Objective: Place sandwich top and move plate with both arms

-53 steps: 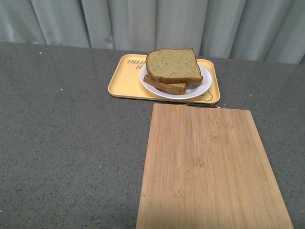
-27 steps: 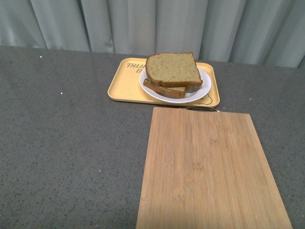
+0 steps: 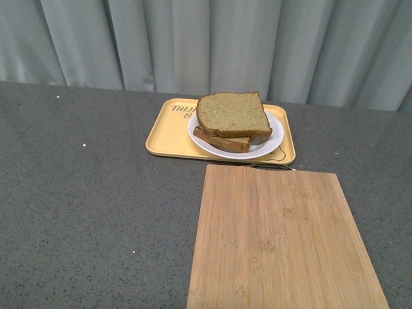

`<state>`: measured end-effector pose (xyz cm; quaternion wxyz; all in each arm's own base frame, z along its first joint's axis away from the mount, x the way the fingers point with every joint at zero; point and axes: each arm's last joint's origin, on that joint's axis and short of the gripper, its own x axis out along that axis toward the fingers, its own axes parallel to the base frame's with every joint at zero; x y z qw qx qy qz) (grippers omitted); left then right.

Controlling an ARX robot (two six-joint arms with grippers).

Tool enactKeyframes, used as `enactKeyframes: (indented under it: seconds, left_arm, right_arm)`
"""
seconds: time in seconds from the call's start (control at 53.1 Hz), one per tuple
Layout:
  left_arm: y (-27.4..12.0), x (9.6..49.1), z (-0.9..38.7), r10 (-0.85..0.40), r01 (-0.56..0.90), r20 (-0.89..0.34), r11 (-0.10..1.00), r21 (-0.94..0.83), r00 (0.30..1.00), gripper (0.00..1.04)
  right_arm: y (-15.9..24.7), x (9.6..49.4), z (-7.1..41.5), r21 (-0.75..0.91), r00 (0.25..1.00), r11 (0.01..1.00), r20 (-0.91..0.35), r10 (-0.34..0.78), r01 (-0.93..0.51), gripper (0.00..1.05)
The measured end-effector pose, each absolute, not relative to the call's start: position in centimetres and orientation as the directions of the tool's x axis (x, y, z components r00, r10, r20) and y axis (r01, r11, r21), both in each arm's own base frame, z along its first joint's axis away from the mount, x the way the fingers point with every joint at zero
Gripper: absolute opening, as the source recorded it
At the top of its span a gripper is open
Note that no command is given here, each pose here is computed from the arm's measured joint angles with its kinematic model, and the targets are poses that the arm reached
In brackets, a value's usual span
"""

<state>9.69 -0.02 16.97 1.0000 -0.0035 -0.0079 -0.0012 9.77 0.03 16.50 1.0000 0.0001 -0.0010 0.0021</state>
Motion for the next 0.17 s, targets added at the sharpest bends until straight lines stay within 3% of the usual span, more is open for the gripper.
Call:
enactKeyframes:
  seconds: [0.169]
  left_arm:
    - [-0.02,9.69,16.97,-0.002,0.002,0.016,1.000,-0.007,1.000,0.98]
  right_arm:
    - [0.03,9.77,16.50,0.000,1.000,1.000,0.002,0.004,-0.004,0.95]
